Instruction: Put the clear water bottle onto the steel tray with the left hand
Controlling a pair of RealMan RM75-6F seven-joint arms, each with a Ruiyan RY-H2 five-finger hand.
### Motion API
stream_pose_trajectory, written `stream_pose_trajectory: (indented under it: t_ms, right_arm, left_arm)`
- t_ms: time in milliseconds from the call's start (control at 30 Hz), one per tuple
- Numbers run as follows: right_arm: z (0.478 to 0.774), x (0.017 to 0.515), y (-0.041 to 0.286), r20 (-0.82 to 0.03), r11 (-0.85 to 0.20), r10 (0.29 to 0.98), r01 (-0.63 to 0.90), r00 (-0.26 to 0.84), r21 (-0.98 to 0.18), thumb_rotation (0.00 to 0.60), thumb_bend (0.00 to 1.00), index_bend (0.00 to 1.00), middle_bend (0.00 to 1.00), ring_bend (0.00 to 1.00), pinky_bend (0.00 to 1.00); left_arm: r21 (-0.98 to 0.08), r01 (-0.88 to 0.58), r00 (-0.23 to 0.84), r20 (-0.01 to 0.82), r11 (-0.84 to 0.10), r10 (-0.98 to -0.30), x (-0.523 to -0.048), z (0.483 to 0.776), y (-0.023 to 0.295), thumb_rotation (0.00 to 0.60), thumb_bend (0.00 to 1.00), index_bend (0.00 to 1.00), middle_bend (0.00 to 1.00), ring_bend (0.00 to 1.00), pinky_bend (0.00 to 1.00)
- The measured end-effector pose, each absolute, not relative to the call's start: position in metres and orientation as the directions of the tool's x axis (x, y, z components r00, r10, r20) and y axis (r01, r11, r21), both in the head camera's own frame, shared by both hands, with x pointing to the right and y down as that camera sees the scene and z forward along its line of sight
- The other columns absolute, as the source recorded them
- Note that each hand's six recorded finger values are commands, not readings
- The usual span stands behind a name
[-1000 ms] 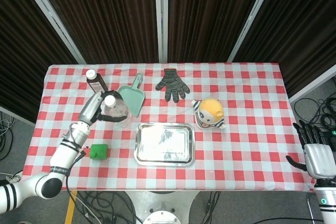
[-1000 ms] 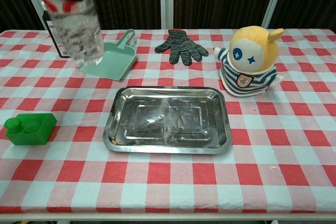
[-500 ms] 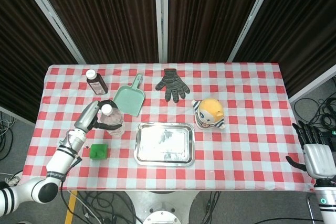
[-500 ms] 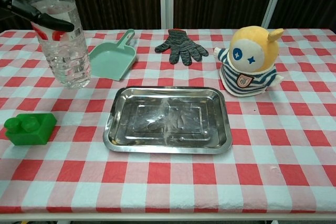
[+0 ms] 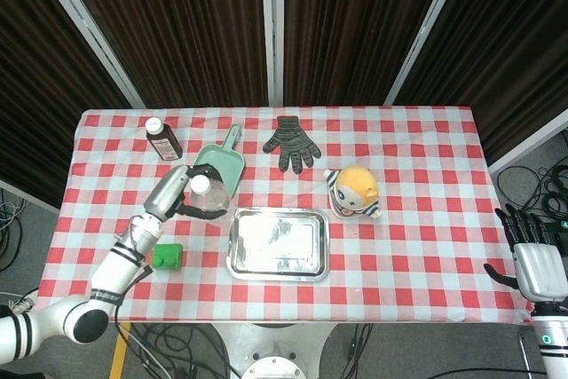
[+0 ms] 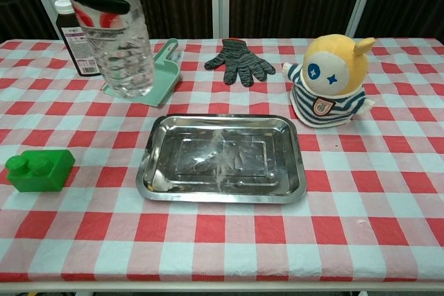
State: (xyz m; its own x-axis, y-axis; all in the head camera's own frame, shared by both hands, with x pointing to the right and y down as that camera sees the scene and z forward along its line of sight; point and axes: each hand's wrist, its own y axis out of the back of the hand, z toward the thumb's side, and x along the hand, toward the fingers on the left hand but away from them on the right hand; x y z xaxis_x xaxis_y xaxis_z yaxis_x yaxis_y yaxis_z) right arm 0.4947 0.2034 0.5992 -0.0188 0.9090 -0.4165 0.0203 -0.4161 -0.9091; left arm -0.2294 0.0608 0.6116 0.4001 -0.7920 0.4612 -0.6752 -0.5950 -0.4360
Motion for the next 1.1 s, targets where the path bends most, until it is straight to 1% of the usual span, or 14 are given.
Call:
stream_pose_trajectory:
  t_ms: [100,133,200,300,400,467,500,633,700,800,867,933,1000,1100]
  right_arm:
    - [0.6,0.494,0.204,-0.417,-0.417,0.909,0.019,-0.015,-0.909,0.6,0.1,0.0,0.0,0.0,0.0]
    - [0.601,0.494,0.204,-0.419,-0.419,0.908,0.017,-0.015,-0.908,0.6,0.1,0.0,0.0,0.0,0.0]
    - [0.602,0.494,0.205,-0.422,-0.422,0.906,0.014,-0.015,-0.906,0.6,0.1,0.0,0.0,0.0,0.0]
    - [0.602,0.493,0.206,-0.424,-0.423,0.906,0.008,-0.014,-0.906,0.6,0.1,0.0,0.0,0.0,0.0]
    - [0.602,0.493,0.206,-0.423,-0.422,0.906,0.01,-0.018,-0.906,0.6,0.1,0.0,0.0,0.0,0.0]
    - [0.601,0.494,0.205,-0.421,-0.42,0.907,0.015,-0.018,-0.907,0.6,0.1,0.0,0.0,0.0,0.0]
    - [0.601,0.494,0.205,-0.42,-0.42,0.907,0.018,-0.017,-0.908,0.6,0.1,0.0,0.0,0.0,0.0]
    - [0.602,0.493,0.205,-0.427,-0.426,0.904,0.02,-0.012,-0.904,0.6,0.1,0.0,0.0,0.0,0.0]
    - [0.603,0.492,0.206,-0.429,-0.429,0.903,0.019,-0.008,-0.903,0.6,0.1,0.0,0.0,0.0,0.0]
    - [0.601,0.492,0.205,-0.422,-0.422,0.906,0.017,-0.01,-0.906,0.6,0.1,0.0,0.0,0.0,0.0]
    - [0.599,0.494,0.205,-0.416,-0.416,0.909,0.02,-0.018,-0.909,0.6,0.1,0.0,0.0,0.0,0.0]
    - [0.597,0.496,0.203,-0.409,-0.409,0.912,0.026,-0.023,-0.912,0.6,0.1,0.0,0.0,0.0,0.0]
    - [0.596,0.496,0.202,-0.407,-0.407,0.913,0.03,-0.024,-0.913,0.6,0.1,0.0,0.0,0.0,0.0]
    - [0.599,0.496,0.203,-0.421,-0.42,0.907,0.03,-0.019,-0.907,0.6,0.1,0.0,0.0,0.0,0.0]
  left_arm:
    - [-0.502,-0.668,0.311,0.483,-0.55,-0.819,-0.268,0.611,0.048,0.6,0.2,0.61,0.66,0.5,0.54]
    - [-0.513,-0.672,0.276,0.494,-0.533,-0.824,-0.281,0.613,0.046,0.6,0.2,0.61,0.66,0.5,0.54]
    - [-0.509,-0.682,0.256,0.508,-0.526,-0.823,-0.287,0.617,0.046,0.6,0.2,0.61,0.66,0.5,0.54]
    - [-0.464,-0.687,0.314,0.505,-0.559,-0.804,-0.264,0.618,0.054,0.6,0.2,0.61,0.66,0.5,0.54]
    - [-0.406,-0.688,0.409,0.468,-0.601,-0.784,-0.227,0.61,0.065,0.6,0.2,0.61,0.66,0.5,0.54]
    - [-0.404,-0.694,0.415,0.451,-0.596,-0.79,-0.224,0.605,0.067,0.6,0.2,0.61,0.66,0.5,0.54]
    - [-0.413,-0.699,0.399,0.453,-0.584,-0.797,-0.23,0.605,0.066,0.6,0.2,0.61,0.66,0.5,0.54]
    - [-0.482,-0.721,0.253,0.487,-0.499,-0.836,-0.286,0.61,0.055,0.6,0.2,0.61,0.66,0.5,0.54]
    - [-0.487,-0.727,0.226,0.496,-0.484,-0.838,-0.298,0.612,0.056,0.6,0.21,0.61,0.66,0.5,0.54]
    - [-0.444,-0.729,0.286,0.493,-0.521,-0.821,-0.274,0.614,0.061,0.6,0.2,0.6,0.66,0.5,0.54]
    - [-0.401,-0.726,0.355,0.478,-0.559,-0.804,-0.245,0.615,0.065,0.6,0.21,0.6,0.66,0.5,0.54]
    - [-0.383,-0.72,0.397,0.456,-0.579,-0.796,-0.227,0.613,0.067,0.6,0.2,0.6,0.66,0.5,0.54]
    - [-0.389,-0.723,0.389,0.453,-0.571,-0.802,-0.228,0.612,0.066,0.6,0.2,0.6,0.66,0.5,0.54]
    - [-0.394,-0.736,0.354,0.47,-0.551,-0.808,-0.238,0.615,0.066,0.6,0.2,0.6,0.66,0.5,0.54]
